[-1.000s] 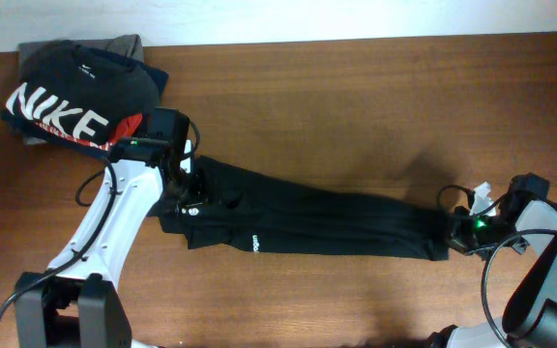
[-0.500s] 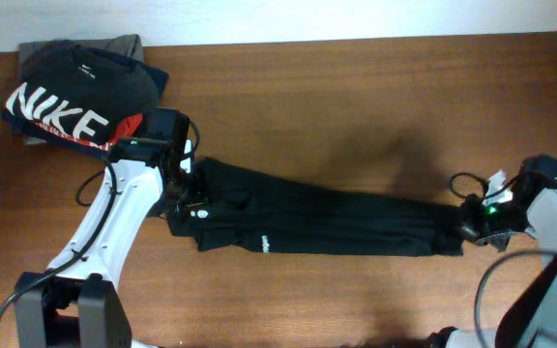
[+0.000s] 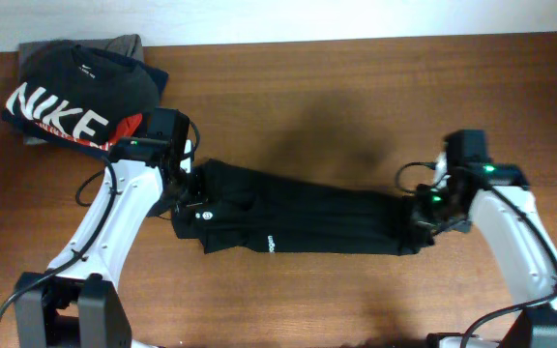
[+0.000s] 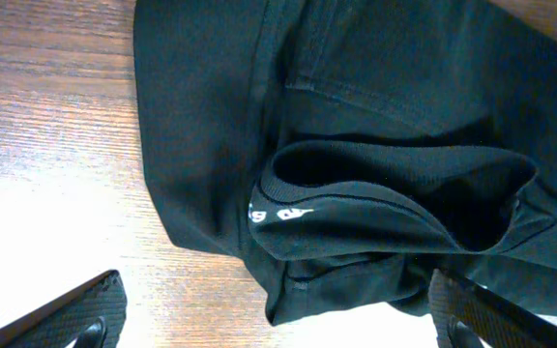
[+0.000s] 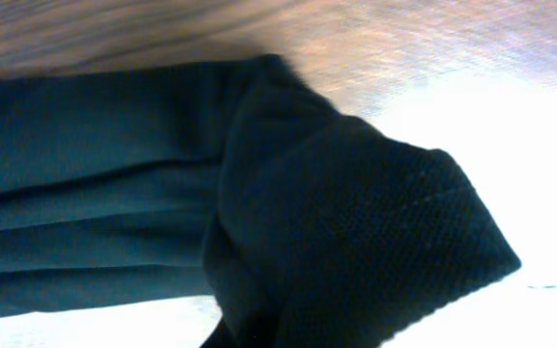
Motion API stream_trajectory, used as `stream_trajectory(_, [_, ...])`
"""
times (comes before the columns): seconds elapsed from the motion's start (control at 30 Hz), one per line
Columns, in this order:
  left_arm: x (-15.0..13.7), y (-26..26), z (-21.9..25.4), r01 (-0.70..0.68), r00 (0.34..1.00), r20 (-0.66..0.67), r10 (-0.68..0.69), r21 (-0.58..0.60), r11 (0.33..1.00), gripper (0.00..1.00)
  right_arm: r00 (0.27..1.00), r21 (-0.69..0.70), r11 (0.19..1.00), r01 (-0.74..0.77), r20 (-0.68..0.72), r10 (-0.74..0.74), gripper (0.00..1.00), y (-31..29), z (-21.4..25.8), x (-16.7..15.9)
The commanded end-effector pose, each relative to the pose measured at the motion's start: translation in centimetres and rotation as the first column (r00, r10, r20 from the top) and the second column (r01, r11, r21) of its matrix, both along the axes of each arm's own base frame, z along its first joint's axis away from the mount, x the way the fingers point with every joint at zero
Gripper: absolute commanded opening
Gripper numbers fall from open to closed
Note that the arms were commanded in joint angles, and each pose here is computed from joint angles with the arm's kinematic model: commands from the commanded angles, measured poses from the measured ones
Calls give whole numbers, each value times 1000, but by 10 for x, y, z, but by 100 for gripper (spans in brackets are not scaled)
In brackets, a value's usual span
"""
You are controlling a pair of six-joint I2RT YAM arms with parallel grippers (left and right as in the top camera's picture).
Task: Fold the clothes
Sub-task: 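Fold the right end leftward toward the left gripper with the right gripper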
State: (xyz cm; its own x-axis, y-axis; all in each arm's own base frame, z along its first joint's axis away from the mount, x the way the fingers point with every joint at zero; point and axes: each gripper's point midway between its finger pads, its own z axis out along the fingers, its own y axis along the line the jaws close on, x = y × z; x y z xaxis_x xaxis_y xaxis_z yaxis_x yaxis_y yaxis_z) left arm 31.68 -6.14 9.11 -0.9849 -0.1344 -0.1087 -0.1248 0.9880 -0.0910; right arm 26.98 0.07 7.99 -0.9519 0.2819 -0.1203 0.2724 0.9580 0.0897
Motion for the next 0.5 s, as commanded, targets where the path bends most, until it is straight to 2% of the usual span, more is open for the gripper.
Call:
stream_trajectory(0.0, [-1, -2, 0, -3, 1000, -4, 3, -8, 1000, 99, 1000, -29, 1000, 11, 22, -10, 4, 18, 1, 9])
stream_trajectory(0.07, [-1, -2, 0, -3, 1000, -4, 3, -8, 1000, 99, 999, -23, 1000, -3, 33, 4, 5, 30, 1, 11])
stream_trajectory(0.2, [-1, -2, 0, -2, 1000, -4, 2, -8, 1000, 99, 998, -16, 999, -44, 47, 45, 15, 49, 1, 12])
stream_trajectory(0.47, [-1, -2, 0, -2, 1000, -4, 2, -8, 1000, 99, 995, 18, 997, -78, 70, 76, 16, 85, -11, 7])
